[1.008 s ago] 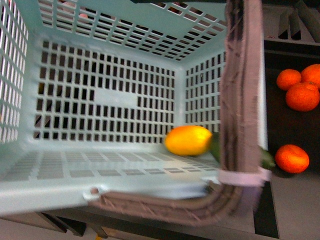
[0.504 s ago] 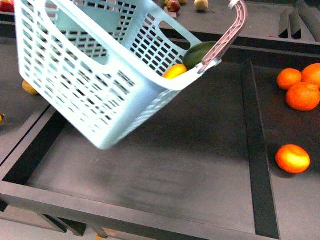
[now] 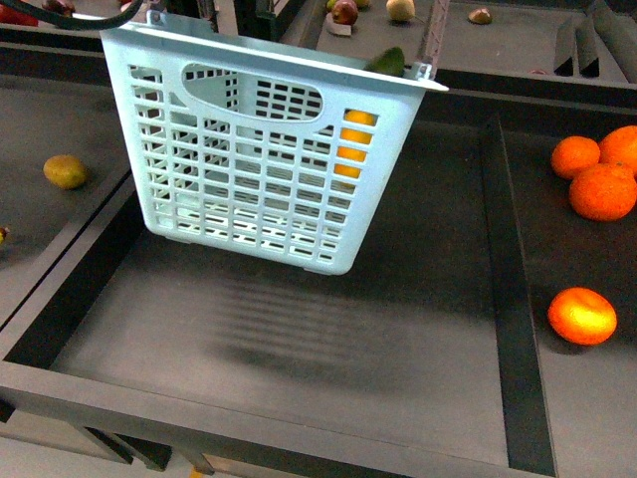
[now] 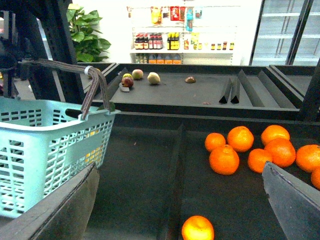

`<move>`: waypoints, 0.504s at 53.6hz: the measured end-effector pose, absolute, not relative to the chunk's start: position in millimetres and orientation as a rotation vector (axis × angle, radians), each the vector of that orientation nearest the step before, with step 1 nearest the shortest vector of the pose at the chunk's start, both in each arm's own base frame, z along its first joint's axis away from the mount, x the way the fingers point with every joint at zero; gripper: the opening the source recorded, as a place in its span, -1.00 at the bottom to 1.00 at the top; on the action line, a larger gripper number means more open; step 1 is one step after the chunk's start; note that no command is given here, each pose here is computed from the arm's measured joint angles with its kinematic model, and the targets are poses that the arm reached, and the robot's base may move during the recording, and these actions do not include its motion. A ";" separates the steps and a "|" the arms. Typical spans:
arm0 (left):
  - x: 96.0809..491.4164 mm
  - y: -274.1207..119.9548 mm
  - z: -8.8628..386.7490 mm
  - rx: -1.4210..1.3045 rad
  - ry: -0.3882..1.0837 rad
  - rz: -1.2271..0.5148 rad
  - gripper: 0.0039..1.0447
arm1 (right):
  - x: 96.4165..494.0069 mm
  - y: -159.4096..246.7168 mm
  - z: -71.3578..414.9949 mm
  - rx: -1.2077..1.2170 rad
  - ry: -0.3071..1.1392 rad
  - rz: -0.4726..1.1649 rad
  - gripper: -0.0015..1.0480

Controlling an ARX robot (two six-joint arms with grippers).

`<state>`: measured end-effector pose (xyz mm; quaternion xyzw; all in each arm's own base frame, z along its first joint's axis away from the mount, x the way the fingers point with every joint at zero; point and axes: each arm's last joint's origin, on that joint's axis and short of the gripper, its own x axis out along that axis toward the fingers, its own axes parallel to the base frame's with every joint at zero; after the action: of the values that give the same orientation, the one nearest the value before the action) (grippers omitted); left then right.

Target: Pick mango and avocado into basket

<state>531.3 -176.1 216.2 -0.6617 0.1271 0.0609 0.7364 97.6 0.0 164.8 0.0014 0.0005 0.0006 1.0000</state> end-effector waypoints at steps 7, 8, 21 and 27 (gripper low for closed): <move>532.0 -166.3 201.8 -1.527 0.187 0.108 -0.75 | 97.6 0.0 164.8 0.003 0.001 0.001 0.85; 531.0 -165.7 197.4 -1.533 0.183 0.106 -0.75 | 97.6 0.0 164.8 0.003 0.001 0.001 0.85; 498.7 -163.2 132.8 -1.523 0.306 0.228 -0.75 | 97.6 0.0 164.8 0.003 0.001 0.001 0.85; 481.2 -166.3 124.3 -1.519 0.332 0.252 -0.70 | 97.6 0.0 164.8 0.003 0.001 0.001 0.85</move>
<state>481.2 -166.3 124.3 -0.6835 0.1493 0.1132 0.7055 97.6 0.0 164.8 0.0016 0.0005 0.0004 1.0000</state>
